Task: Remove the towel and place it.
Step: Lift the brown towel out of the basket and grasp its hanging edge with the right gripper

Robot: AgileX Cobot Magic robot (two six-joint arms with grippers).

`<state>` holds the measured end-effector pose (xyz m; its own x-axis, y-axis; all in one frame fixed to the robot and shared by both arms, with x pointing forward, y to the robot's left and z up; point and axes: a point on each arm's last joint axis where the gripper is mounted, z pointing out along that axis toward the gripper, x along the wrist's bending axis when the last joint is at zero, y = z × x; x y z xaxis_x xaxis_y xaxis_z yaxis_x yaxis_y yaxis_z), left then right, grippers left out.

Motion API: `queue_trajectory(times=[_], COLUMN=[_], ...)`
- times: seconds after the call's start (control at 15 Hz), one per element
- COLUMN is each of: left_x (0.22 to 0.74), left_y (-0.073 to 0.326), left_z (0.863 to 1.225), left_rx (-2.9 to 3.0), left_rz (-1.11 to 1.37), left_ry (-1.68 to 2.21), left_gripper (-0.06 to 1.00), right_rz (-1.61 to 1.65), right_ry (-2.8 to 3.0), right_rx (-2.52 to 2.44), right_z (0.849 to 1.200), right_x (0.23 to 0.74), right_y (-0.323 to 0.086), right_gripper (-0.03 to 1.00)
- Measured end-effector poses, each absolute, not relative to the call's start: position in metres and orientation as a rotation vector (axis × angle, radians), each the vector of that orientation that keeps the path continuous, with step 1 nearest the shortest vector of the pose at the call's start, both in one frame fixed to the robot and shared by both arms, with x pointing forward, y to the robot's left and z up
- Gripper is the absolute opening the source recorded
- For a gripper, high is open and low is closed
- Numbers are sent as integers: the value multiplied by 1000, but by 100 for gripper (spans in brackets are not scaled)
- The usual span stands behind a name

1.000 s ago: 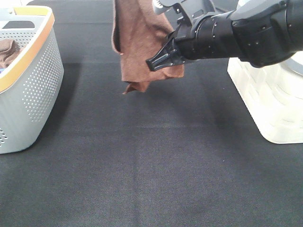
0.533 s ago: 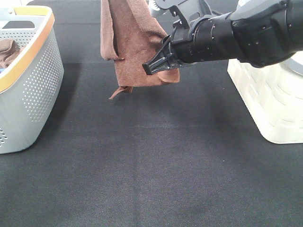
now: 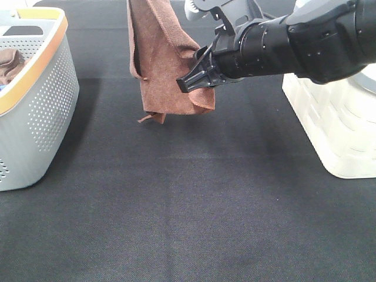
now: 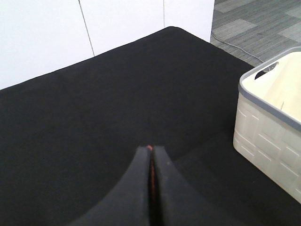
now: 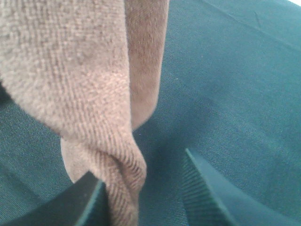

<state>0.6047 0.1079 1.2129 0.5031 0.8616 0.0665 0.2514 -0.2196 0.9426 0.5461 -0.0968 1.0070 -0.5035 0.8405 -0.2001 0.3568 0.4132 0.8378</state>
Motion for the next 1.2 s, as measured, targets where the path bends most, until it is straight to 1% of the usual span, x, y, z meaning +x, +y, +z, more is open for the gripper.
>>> queue_trajectory(times=[0.33,0.6,0.67,0.8,0.87,0.93,1.07,1.13,1.2], left_x=[606,606,605,604,604,604,604,603,603], left_y=[111,111,111,110,110,110,109,108,107], left_z=[1212,1212,1211,1209,1209,1209,1209,1209,1209], left_rx=[1750,1753,1757,1769,1768,1766,1759,1752,1740], left_rz=[788,785,781,751,745,739,719,700,676], left_ry=[964,970,974,992,994,996,1002,1007,1013], left_gripper=[0,0,0,0,0,0,0,0,0], right_rz=[960,949,952,958,971,987,1037,1069,1107], right_ry=[2067,2058,2054,2061,2082,2109,2189,2241,2303], right_rx=[1034,1038,1037,1037,1032,1026,1007,993,975], right_z=[996,996,998,998,997,996,994,993,991], right_x=[537,536,536,535,534,532,527,524,519], right_y=[-105,-107,-108,-107,-106,-104,-98,-94,-90], right_gripper=[40,31,27,14,12,16,37,46,50])
